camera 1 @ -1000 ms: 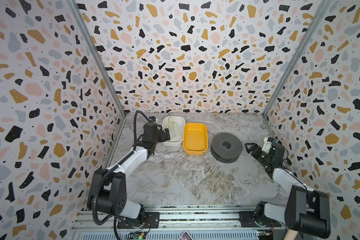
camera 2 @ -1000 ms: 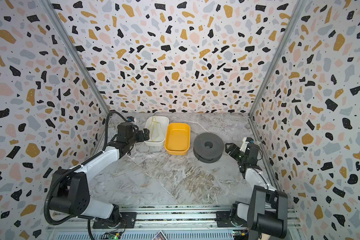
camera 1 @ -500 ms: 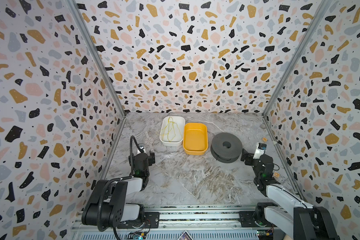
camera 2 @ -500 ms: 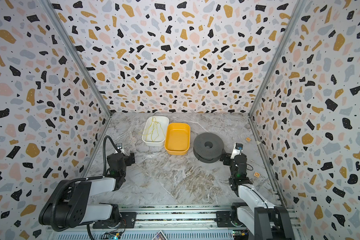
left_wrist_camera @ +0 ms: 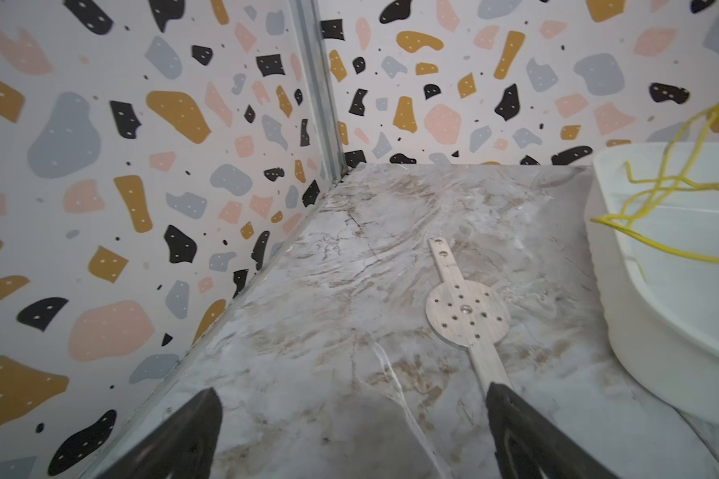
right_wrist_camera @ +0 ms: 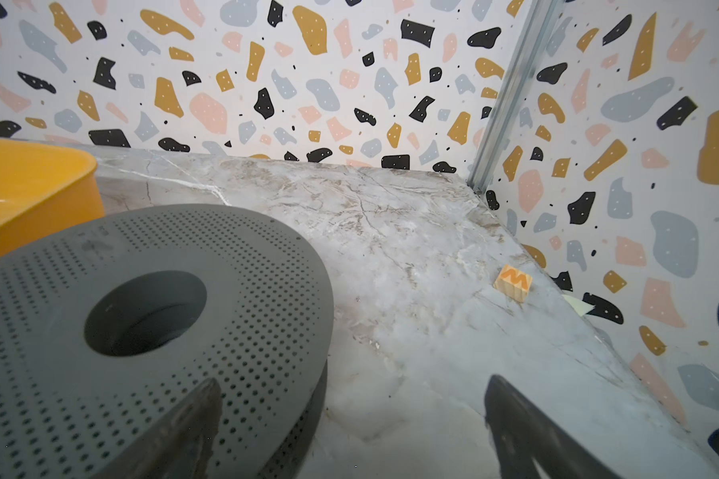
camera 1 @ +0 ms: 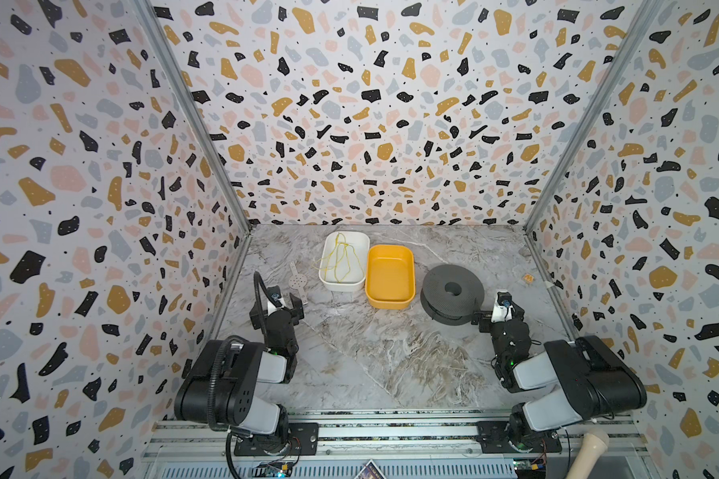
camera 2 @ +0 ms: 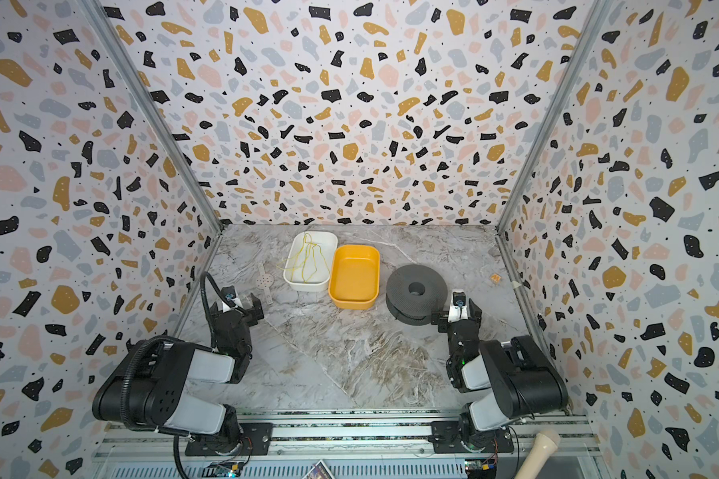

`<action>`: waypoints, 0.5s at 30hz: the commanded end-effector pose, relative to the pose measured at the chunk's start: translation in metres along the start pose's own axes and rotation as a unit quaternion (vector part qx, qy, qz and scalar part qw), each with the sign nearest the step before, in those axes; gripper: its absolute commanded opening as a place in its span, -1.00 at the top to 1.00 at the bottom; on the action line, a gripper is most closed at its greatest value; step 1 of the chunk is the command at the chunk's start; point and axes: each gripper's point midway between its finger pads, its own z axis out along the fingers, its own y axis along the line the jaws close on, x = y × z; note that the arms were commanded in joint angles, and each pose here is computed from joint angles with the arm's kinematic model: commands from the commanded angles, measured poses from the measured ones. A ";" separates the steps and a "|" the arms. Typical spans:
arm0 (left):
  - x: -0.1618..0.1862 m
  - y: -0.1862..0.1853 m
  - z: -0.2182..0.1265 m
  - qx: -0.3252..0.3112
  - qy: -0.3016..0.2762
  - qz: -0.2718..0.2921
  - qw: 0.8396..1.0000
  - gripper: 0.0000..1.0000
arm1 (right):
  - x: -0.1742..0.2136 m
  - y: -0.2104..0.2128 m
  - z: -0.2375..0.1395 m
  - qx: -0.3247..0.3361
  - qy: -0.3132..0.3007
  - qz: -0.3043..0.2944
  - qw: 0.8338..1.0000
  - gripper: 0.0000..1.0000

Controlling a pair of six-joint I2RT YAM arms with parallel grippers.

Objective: Wrap the cables

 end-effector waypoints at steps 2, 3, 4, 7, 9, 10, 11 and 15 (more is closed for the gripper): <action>-0.016 0.015 0.003 -0.041 -0.023 -0.035 0.998 -0.99 | -0.023 -0.014 0.021 0.017 -0.016 0.034 0.999 -0.98; -0.016 0.016 0.003 -0.042 -0.025 -0.036 0.998 -0.99 | -0.023 -0.015 0.018 0.015 -0.020 0.036 0.999 -0.98; -0.017 0.017 0.002 -0.043 -0.027 -0.038 0.998 -0.99 | -0.022 -0.017 0.019 0.017 -0.016 0.039 0.999 -0.98; -0.017 0.017 0.002 -0.044 -0.026 -0.037 0.998 -0.99 | -0.023 -0.017 0.018 0.020 -0.019 0.037 0.999 -0.98; -0.017 0.017 0.002 -0.043 -0.026 -0.038 0.998 -0.99 | -0.023 -0.017 0.018 0.020 -0.019 0.037 0.999 -0.98; -0.017 0.017 0.001 -0.043 -0.026 -0.038 0.998 -0.99 | -0.023 -0.015 0.018 0.018 -0.018 0.032 0.999 -0.98; -0.016 0.017 0.002 -0.043 -0.025 -0.037 0.998 -0.99 | -0.023 -0.014 0.018 0.020 -0.018 0.032 0.999 -0.98; -0.016 0.017 0.001 -0.043 -0.025 -0.038 0.998 -0.99 | -0.023 -0.015 0.018 0.020 -0.019 0.033 0.999 -0.98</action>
